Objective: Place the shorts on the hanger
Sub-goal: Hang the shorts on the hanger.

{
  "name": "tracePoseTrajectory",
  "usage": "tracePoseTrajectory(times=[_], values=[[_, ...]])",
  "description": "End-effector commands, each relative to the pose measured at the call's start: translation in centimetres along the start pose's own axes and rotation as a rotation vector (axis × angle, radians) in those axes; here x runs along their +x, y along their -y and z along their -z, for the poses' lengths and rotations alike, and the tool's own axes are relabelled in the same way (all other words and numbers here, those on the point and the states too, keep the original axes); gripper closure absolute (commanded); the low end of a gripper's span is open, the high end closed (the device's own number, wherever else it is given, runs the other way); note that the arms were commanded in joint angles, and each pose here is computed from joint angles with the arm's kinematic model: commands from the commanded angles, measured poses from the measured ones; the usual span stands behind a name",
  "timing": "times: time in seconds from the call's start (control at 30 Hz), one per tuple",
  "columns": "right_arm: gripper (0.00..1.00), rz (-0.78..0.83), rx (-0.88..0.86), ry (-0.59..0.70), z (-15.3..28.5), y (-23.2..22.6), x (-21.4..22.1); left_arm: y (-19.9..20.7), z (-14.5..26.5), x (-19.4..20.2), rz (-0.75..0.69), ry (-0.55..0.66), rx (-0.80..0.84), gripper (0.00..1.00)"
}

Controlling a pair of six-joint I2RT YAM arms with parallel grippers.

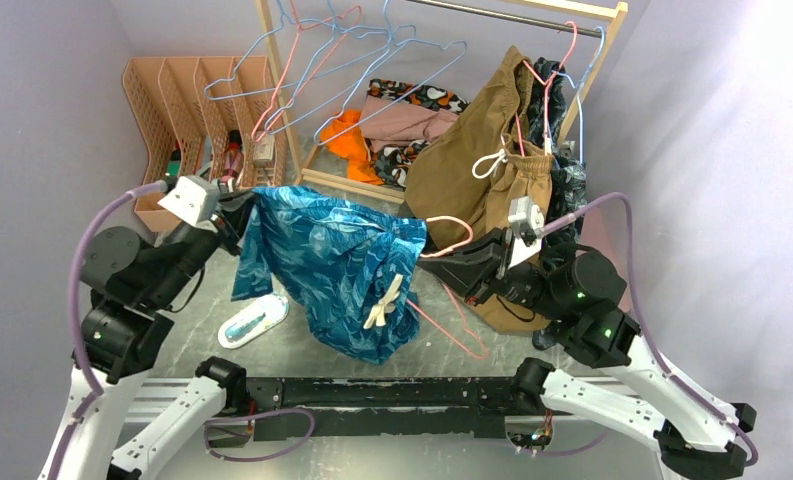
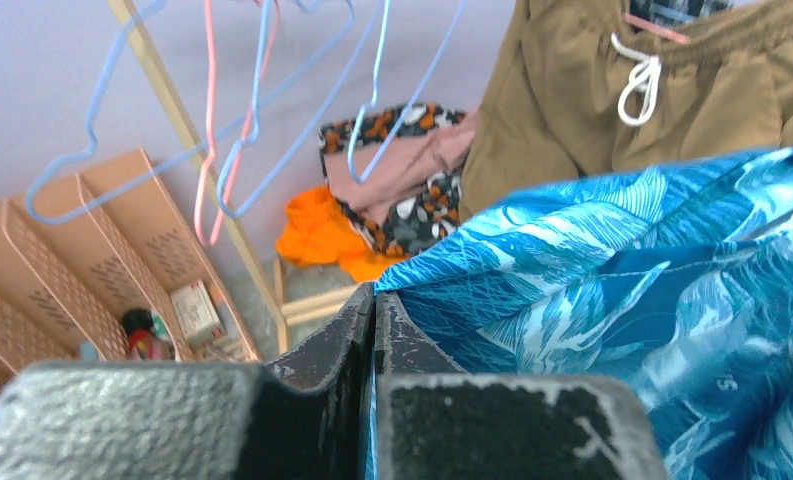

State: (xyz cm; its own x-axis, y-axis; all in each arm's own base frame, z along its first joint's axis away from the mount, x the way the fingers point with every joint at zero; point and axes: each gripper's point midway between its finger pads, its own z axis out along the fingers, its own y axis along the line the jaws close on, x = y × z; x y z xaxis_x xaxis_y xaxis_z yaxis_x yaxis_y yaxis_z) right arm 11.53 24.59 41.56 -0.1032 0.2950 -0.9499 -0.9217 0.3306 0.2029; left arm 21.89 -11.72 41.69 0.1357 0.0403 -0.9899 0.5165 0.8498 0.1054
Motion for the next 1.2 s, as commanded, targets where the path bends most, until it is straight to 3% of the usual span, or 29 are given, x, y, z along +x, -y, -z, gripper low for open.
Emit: tracePoseTrajectory(times=[0.0, 0.13, 0.3, 0.43, 0.47, 0.53, 0.57, 0.67, 0.8, 0.97, 1.17], values=[[1.00, 0.059, -0.126, 0.000, 0.3, -2.6, -2.4, 0.0, 0.1, -4.9, -0.009, 0.122, 0.007, 0.93], [1.00, 0.059, -0.172, 0.045, 0.0, -3.6, -3.9, 0.5, -0.4, -5.3, -0.012, 0.125, 0.041, 0.93], [1.00, 0.029, -0.205, 0.109, -0.2, -4.0, -3.9, 1.0, -1.8, -0.7, 0.021, 0.014, 0.068, 0.93], [1.00, 0.023, -0.164, 0.074, -1.1, -3.0, -2.8, 0.4, -2.0, 2.5, 0.056, -0.061, 0.016, 0.92], [1.00, 0.026, -0.140, 0.052, -1.3, -2.4, -2.3, 0.0, -1.7, 2.7, 0.068, -0.072, -0.008, 0.80], [1.00, 0.036, -0.084, 0.022, -1.4, -1.3, -1.4, -0.4, -0.9, 1.9, 0.092, -0.063, -0.046, 0.40], [1.00, 0.042, -0.060, 0.011, -1.4, -0.8, -1.0, -0.8, -0.4, 1.2, 0.097, -0.042, -0.069, 0.25], [1.00, 0.057, 0.014, -0.022, -1.5, 0.8, 0.1, -1.3, 1.3, -1.2, 0.118, 0.051, -0.112, 0.02], [1.00, 0.076, 0.097, -0.061, -2.0, 2.7, 1.4, -0.6, 3.2, -3.6, 0.164, 0.139, -0.088, 0.00], [1.00, 0.092, 0.170, -0.093, -2.9, 4.6, 2.7, 1.6, 3.5, -3.7, 0.247, 0.096, 0.016, 0.00], [1.00, 0.066, 0.165, -0.098, -4.9, 5.0, 3.4, 7.5, 2.6, -3.6, 0.385, 0.066, 0.354, 0.00]])
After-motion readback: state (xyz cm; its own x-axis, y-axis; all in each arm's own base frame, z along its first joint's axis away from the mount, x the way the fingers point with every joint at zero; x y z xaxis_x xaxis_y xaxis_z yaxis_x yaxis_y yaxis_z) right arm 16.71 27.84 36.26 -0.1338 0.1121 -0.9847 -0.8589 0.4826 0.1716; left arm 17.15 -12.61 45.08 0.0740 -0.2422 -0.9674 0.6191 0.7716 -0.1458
